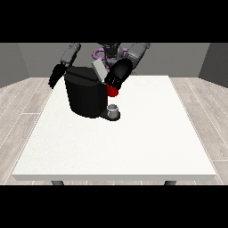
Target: Insert the coffee pod into the coffee machine and close the lid
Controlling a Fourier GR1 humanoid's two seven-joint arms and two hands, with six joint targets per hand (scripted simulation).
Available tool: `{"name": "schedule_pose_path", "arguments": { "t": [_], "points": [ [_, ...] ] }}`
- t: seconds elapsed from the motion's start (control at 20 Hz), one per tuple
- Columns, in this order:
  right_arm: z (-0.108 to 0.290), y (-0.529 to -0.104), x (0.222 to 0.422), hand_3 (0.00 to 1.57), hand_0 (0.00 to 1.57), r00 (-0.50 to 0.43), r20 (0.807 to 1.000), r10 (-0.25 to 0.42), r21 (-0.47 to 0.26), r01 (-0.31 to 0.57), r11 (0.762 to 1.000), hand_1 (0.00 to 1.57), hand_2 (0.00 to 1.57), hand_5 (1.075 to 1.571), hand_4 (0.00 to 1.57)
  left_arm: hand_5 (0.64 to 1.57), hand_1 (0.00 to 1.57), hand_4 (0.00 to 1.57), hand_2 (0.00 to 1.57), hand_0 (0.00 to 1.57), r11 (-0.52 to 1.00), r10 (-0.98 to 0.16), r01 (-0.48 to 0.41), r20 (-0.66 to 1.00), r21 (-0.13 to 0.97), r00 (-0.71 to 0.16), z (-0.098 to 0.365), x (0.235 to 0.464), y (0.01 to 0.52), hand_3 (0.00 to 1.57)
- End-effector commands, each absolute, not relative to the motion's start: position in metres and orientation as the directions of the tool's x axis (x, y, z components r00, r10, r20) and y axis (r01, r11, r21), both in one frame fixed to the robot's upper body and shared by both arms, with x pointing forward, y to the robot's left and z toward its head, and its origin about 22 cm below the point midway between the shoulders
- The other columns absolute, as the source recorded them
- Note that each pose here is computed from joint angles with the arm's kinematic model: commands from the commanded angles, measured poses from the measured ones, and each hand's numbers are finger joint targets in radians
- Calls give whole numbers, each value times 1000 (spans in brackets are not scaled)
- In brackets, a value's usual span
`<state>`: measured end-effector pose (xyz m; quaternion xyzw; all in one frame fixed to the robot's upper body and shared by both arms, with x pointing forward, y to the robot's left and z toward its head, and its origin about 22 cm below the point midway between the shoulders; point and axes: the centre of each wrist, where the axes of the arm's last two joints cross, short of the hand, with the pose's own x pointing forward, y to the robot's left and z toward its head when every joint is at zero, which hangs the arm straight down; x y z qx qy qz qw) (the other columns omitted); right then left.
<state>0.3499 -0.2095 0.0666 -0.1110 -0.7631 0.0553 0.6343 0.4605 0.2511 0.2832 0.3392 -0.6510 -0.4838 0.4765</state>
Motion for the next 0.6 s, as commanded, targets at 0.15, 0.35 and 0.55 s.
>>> {"name": "schedule_pose_path", "arguments": {
  "t": [0.15, 0.35, 0.55],
  "points": [
    [64, -212, 346, 0, 0, -180, 953, 243, -230, 93, 969, 0, 0, 1571, 0, 1571, 1110, 0, 1129, 1110, 331, -895, -19, 308, 943, -324, 282, 460, 267, 973],
    [79, -206, 349, 0, 0, -177, 955, 236, -220, 109, 969, 0, 0, 1571, 0, 1571, 1206, 0, 1179, 1206, 365, -874, -68, 317, 929, -368, 265, 462, 258, 956],
    [60, -208, 351, 0, 0, -186, 955, 230, -209, 125, 970, 0, 0, 1571, 61, 1571, 1241, 0, 1202, 1241, 360, -874, -80, 306, 930, -378, 301, 460, 243, 970]
  ]
}}
